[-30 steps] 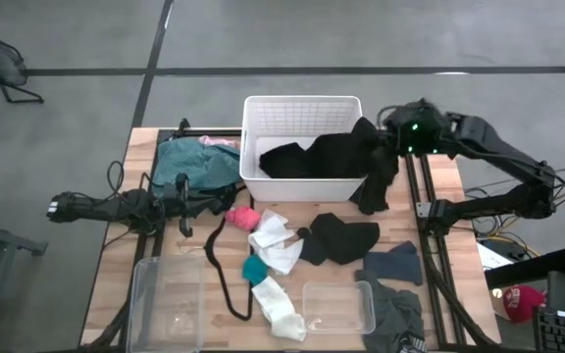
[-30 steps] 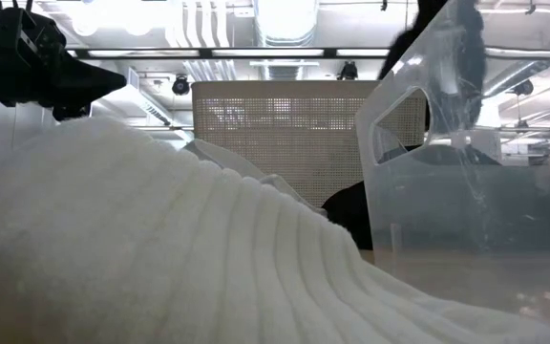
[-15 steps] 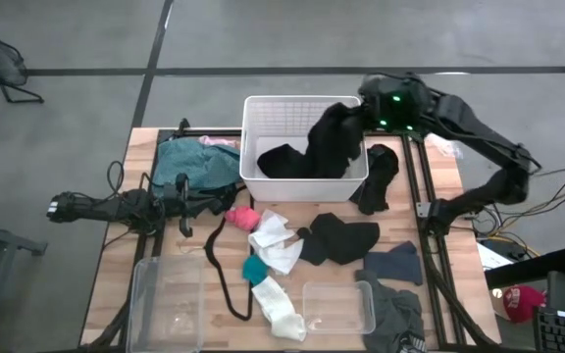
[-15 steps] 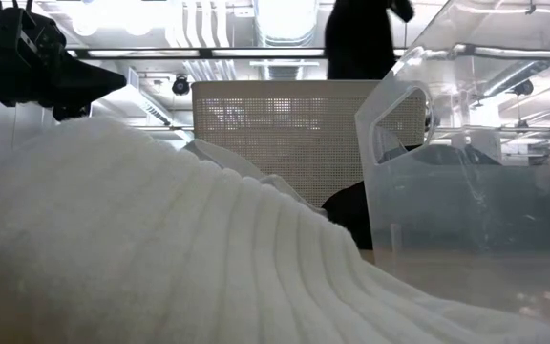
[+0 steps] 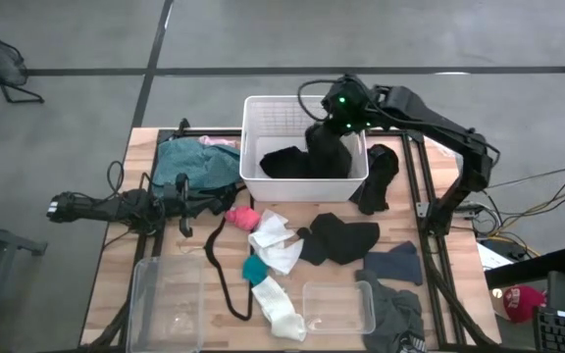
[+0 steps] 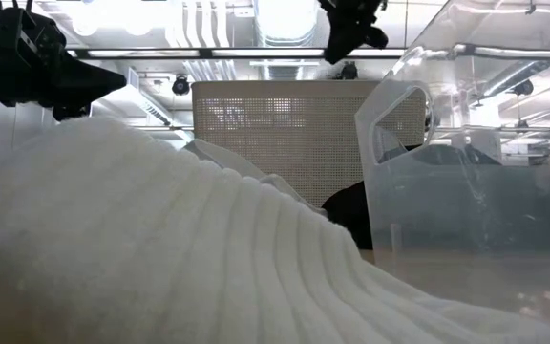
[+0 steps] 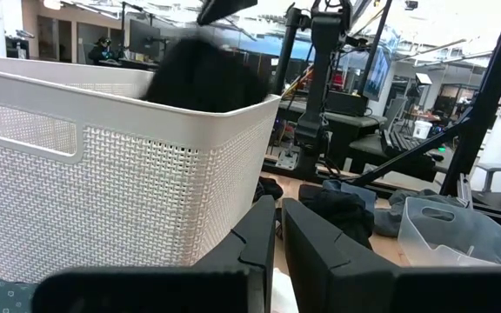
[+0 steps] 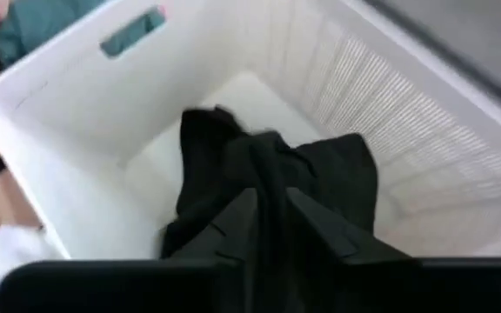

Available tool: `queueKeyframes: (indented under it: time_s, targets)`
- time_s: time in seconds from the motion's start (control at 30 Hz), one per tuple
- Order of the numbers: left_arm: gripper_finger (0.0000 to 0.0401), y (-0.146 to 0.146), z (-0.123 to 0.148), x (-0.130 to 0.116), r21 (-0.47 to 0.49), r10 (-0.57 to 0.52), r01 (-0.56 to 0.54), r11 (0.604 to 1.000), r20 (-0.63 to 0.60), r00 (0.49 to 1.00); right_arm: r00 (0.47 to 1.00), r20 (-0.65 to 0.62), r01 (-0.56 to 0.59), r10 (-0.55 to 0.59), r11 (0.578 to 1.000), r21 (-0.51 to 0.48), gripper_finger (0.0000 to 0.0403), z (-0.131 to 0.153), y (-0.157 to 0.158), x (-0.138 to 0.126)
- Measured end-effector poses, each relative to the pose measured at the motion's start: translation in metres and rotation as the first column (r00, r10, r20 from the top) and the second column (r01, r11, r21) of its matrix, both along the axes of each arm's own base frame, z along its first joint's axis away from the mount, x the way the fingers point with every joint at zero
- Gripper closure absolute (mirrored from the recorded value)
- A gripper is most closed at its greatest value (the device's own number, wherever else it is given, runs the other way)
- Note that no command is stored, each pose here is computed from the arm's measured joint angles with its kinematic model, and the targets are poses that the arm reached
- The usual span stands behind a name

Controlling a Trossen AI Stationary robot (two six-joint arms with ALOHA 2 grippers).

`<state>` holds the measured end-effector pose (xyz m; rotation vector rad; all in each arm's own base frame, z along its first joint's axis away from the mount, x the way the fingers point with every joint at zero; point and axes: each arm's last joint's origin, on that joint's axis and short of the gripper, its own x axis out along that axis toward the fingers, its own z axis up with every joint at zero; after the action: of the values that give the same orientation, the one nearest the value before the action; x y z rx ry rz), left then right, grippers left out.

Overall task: Pick & Place Cloths
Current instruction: Put the black shirt into the laundry bin, then put the black boxer into the right transparent bin

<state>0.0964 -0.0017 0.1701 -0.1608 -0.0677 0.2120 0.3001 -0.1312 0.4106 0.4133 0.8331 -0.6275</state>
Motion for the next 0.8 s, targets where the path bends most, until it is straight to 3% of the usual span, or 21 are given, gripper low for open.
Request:
queueKeyframes:
  time_s: [0.3, 0.6, 0.8]
  targets:
    - [0.0371, 0.0, 0.0, 0.0, 0.0, 0.0, 0.0, 1.0, 0.0, 1.0, 1.0, -0.027, -0.013, 0.014, 0.999, 0.04, 0.0215, 0.003, 0.006, -0.001]
    - [0.0371, 0.0, 0.0, 0.0, 0.0, 0.0, 0.0, 1.0, 0.0, 1.0, 0.999, 0.046, -0.01, 0.008, 0.999, 0.04, 0.0154, 0.03, 0.037, -0.05]
    - [0.0371, 0.0, 0.0, 0.0, 0.0, 0.0, 0.0, 1.0, 0.0, 1.0, 0.992, 0.104, 0.06, -0.067, 0.996, 0.069, 0.0136, 0.033, 0.057, -0.093]
